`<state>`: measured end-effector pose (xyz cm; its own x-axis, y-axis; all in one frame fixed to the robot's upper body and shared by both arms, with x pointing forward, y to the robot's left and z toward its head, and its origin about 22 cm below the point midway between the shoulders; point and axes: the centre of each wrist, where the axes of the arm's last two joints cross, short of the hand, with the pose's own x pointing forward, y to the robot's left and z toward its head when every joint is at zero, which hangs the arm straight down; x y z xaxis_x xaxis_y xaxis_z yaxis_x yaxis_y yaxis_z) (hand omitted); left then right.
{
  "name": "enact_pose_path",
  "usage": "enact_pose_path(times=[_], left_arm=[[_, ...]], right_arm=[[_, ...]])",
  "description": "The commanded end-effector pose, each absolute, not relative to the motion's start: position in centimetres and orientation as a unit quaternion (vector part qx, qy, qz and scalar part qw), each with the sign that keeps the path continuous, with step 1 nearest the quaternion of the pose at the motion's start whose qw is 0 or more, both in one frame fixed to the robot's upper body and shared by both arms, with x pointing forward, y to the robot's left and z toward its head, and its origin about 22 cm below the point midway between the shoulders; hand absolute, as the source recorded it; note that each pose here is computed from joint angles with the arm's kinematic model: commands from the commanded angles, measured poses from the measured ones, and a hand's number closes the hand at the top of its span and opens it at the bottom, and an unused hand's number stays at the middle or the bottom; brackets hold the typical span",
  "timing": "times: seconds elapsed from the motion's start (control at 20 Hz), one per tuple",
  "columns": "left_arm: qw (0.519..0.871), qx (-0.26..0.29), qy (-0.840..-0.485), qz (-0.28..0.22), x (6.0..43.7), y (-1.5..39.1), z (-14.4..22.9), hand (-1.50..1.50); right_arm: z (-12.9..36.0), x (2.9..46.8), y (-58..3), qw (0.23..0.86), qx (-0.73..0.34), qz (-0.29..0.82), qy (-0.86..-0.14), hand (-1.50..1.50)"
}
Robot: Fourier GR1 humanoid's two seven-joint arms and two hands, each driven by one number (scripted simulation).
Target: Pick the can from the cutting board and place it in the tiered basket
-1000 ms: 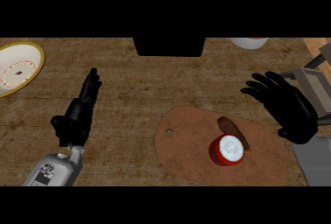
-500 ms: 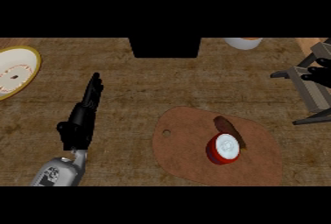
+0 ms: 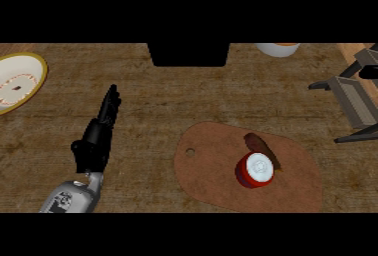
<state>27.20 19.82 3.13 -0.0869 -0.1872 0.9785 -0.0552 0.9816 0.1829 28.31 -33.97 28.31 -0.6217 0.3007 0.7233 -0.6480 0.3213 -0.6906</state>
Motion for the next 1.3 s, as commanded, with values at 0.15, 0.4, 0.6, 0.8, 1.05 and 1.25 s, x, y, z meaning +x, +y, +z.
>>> enact_pose_path(times=[0.15, 0.4, 0.6, 0.8, 1.05, 1.25], left_arm=[[0.669, 0.08, -0.738, -0.039, 27.9, 20.3, 3.4, 0.0], [0.67, 0.077, -0.737, -0.049, 27.1, 18.6, 3.6, 0.0], [0.671, 0.087, -0.735, -0.052, 26.2, 20.3, 3.2, 0.0], [0.672, 0.081, -0.735, -0.044, 27.4, 20.1, 3.6, 0.0], [0.666, 0.087, -0.739, -0.046, 28.0, 21.3, 5.2, 0.0], [0.668, 0.075, -0.739, -0.047, 28.0, 19.8, 2.9, 0.0]], right_arm=[[27.0, 25.0, -29.3, 0.367, 0.061, 0.667, -0.646, -1.5], [26.0, 24.3, -27.8, 0.365, 0.044, 0.675, -0.64, -1.5], [26.0, 24.0, -26.4, 0.363, 0.033, 0.701, -0.614, -1.5], [25.2, 23.5, -26.0, 0.369, 0.014, 0.724, -0.583, -1.5], [25.0, 23.7, -27.5, 0.384, 0.0, 0.744, -0.546, -1.5], [24.1, 24.1, -26.3, 0.383, -0.033, 0.747, -0.542, -1.5]])
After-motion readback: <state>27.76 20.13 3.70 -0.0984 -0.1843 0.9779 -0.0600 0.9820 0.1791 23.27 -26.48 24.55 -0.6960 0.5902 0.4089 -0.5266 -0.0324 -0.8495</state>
